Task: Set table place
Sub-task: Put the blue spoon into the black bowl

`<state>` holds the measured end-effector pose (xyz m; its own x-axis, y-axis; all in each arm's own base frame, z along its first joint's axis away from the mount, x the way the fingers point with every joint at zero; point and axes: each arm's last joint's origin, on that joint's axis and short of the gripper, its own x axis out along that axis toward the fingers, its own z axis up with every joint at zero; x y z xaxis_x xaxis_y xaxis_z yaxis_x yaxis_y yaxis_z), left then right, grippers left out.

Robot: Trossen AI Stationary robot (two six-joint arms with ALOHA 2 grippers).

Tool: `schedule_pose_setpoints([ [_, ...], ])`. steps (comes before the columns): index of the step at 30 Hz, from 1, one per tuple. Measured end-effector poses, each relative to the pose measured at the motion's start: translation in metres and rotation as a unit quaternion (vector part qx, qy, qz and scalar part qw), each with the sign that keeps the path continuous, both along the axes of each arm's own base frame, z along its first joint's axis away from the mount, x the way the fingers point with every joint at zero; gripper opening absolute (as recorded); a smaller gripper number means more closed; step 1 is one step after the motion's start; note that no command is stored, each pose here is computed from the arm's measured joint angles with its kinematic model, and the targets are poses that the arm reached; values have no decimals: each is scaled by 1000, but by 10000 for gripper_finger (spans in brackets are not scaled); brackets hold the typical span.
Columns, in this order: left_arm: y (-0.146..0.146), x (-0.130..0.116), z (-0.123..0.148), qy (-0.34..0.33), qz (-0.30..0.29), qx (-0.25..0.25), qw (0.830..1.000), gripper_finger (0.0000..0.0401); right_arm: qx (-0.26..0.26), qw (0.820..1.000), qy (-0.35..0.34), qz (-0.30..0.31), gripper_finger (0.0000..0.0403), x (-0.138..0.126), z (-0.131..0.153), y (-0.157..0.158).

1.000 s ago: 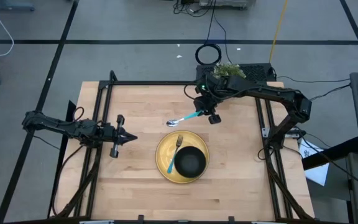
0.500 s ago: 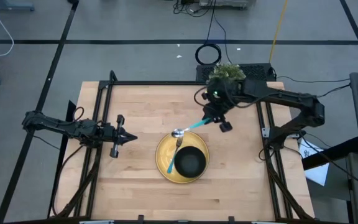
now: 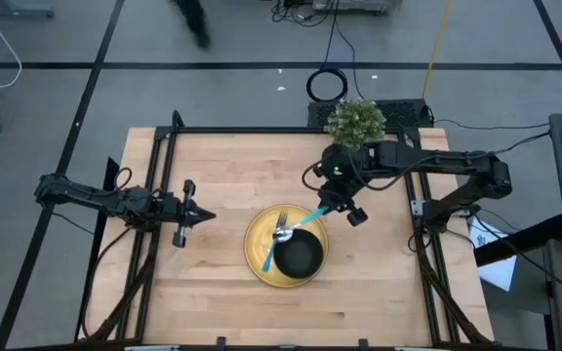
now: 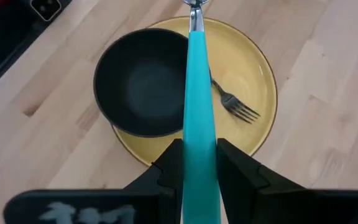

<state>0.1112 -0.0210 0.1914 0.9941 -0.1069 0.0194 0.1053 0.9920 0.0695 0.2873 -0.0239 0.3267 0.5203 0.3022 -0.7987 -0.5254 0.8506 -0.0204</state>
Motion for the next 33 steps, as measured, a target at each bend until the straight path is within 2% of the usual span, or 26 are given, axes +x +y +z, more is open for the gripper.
schedule_pose_setpoints([
  [3,0,0,0,0,0,-1,1000,8,3,1000,16,-13,60,-1,-6,0],
  [8,0,0,0,-1,0,-1,1000,8,-31,995,75,-63,60,-8,-21,-2],
  [15,0,0,0,-1,5,0,1000,8,-20,988,127,-84,60,-12,-35,9],
  [19,1,0,0,-1,13,0,1000,8,-72,979,168,-92,59,-8,-47,18],
  [27,1,0,0,-2,14,0,1000,8,-204,932,294,-65,59,5,-92,34],
  [30,1,0,0,-2,14,0,1000,8,-212,929,298,-58,59,12,-97,37],
  [33,1,0,0,-1,14,0,1000,8,-224,932,278,-55,59,19,-89,42],
])
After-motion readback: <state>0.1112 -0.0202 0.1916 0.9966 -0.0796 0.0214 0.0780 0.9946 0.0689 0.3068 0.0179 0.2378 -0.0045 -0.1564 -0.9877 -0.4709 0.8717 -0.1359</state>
